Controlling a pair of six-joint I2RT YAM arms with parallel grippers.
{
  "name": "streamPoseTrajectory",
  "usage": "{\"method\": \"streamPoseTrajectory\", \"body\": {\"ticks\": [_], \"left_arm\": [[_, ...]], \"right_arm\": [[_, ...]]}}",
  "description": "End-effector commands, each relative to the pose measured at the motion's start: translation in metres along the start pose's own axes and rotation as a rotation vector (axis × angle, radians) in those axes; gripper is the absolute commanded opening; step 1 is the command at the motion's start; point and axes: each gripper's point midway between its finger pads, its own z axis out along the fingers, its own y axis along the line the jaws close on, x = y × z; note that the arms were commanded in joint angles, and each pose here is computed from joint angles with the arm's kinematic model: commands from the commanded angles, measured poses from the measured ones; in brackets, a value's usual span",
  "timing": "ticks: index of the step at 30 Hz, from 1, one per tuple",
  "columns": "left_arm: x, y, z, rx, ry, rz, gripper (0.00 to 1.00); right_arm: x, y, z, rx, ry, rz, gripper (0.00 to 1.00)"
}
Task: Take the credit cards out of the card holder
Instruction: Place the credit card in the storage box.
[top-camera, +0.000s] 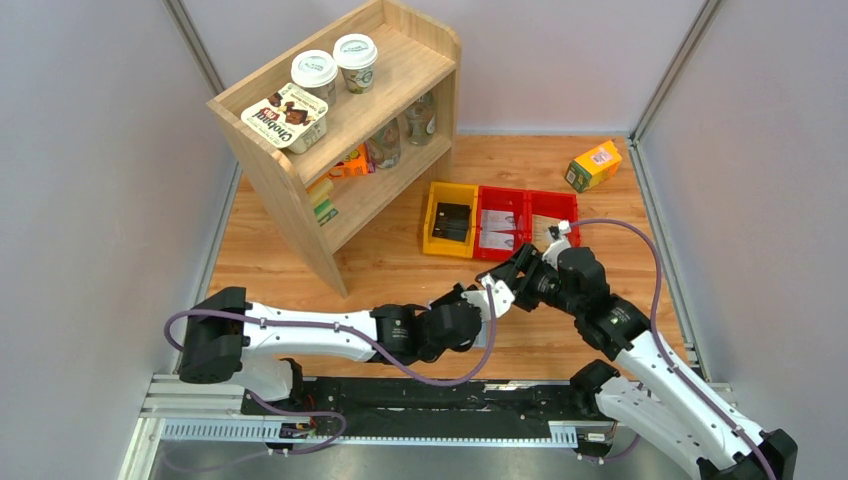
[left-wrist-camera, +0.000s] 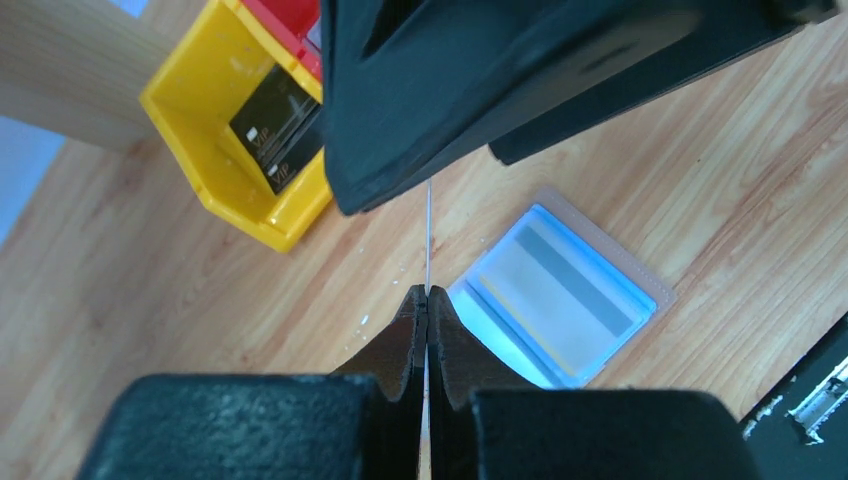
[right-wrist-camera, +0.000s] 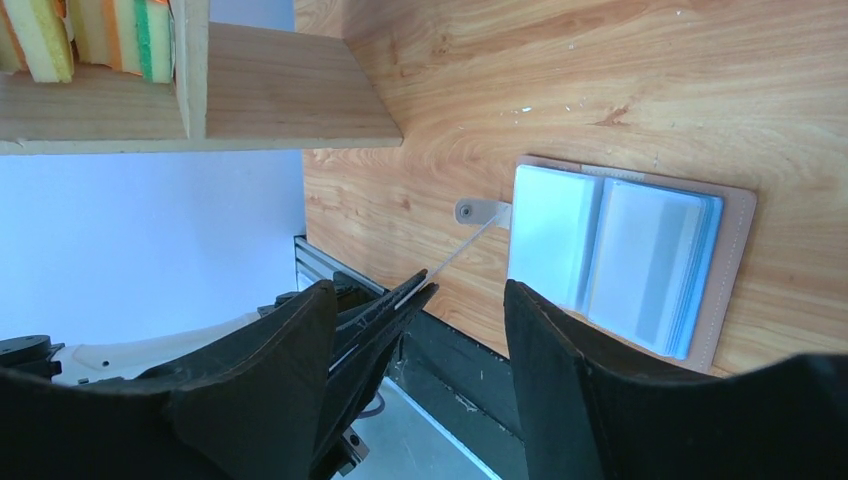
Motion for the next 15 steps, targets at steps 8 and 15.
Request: {"method": "streamPoseTrajectory", "body": {"ticks": [8,15], "left_arm": [[-0.039,-0.008,0.001,-0.030,-0.081,0.131,0.00],[-0.032,-0.001,-0.006,-0.057,-0.061,0.034,0.16]], "right_arm": [[0.012,-0.018,0.010,0.043,0.050,0.047,0.39],[-0.003,-0.021,0.003,0.057,-0.040,-0.022,0.00]]}}
